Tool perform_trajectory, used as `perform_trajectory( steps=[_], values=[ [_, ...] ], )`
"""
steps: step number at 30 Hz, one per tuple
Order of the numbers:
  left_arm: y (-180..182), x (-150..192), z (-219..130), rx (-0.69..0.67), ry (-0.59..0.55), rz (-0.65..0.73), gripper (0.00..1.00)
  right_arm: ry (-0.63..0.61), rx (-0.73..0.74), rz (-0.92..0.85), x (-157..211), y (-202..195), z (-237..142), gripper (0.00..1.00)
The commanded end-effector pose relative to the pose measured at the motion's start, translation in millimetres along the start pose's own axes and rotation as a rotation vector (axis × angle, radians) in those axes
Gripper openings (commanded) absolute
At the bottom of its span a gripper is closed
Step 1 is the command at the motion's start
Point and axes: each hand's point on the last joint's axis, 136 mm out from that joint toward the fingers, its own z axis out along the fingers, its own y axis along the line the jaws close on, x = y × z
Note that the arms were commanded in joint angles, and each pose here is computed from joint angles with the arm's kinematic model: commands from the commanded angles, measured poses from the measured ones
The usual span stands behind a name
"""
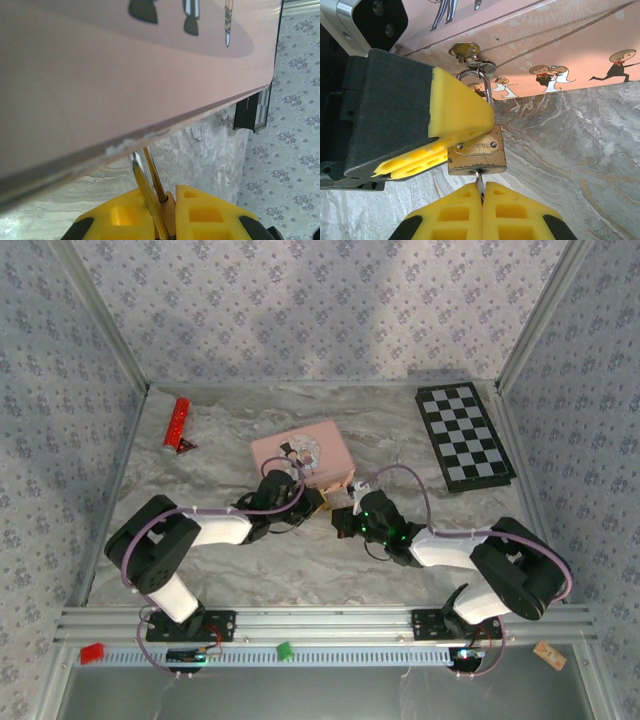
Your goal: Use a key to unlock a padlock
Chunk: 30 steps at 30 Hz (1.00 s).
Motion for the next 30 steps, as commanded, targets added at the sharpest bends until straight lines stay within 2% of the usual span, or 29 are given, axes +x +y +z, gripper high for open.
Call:
perform_trajectory(
  steps=[1,4,12,22,25,30],
  values=[
    [-1,15,6,0.023,0.085,-0.049,0.10,-0.005,0.041,0.069,0,-8,-1,0.00],
    [-3,15,6,0.030,0.086,-0.048,0.14,-0.012,0.028,0.075,-1,-5,0,0.00],
    [-1,16,6,0.021,0.088,-0.050,0.33,-0.006,0.024,0.052,2,2,2,0.00],
    [19,14,-4,-0.064,0.052,-0.075,0.71,0.008,0.043,0.062,10,-3,1,0.00],
    [19,13,-5,-0.064,0.048,-0.070,0.75,0.009,0.045,0.064,10,-4,1,0.00],
    [21,13,-2,-0.076,0.048,-0.078,0.72,0.010,0.043,0.083,11,-3,0,0.00]
  ],
)
